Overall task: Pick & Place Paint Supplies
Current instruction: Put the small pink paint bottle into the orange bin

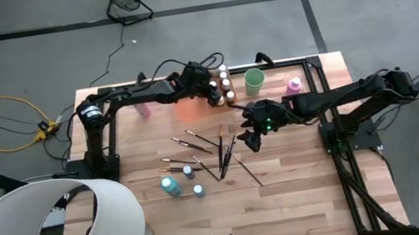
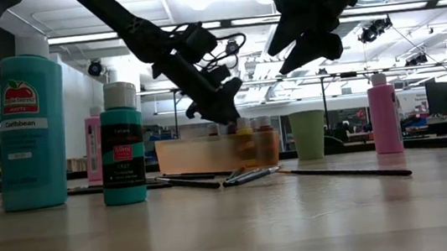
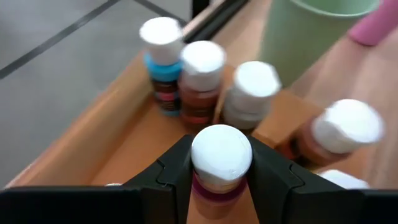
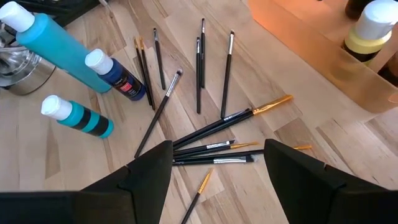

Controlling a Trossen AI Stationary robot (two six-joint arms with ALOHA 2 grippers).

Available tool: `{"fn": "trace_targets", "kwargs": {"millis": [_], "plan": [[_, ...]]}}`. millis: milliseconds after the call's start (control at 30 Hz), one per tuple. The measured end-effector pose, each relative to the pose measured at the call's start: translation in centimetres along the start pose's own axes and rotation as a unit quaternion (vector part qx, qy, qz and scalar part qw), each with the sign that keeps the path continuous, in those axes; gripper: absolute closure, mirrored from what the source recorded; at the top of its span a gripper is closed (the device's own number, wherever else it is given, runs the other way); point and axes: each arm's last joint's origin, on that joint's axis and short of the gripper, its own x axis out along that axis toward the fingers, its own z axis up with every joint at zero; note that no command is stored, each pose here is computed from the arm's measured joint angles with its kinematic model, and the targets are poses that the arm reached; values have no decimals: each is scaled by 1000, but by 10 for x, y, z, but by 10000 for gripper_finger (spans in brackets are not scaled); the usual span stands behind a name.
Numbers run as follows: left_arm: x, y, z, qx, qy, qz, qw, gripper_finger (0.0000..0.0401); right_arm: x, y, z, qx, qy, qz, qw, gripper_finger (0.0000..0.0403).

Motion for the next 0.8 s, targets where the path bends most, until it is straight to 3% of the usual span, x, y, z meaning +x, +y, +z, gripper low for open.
{"fn": "trace_targets", "kwargs": {"millis": [167, 800], "plan": [[0, -1, 1, 37, -8, -11, 999, 282, 0, 0, 0, 0, 0, -1, 1000, 156], [12, -1, -7, 48, 4, -52, 997, 283, 0, 0, 0, 0, -5, -8, 1000, 156]]}}
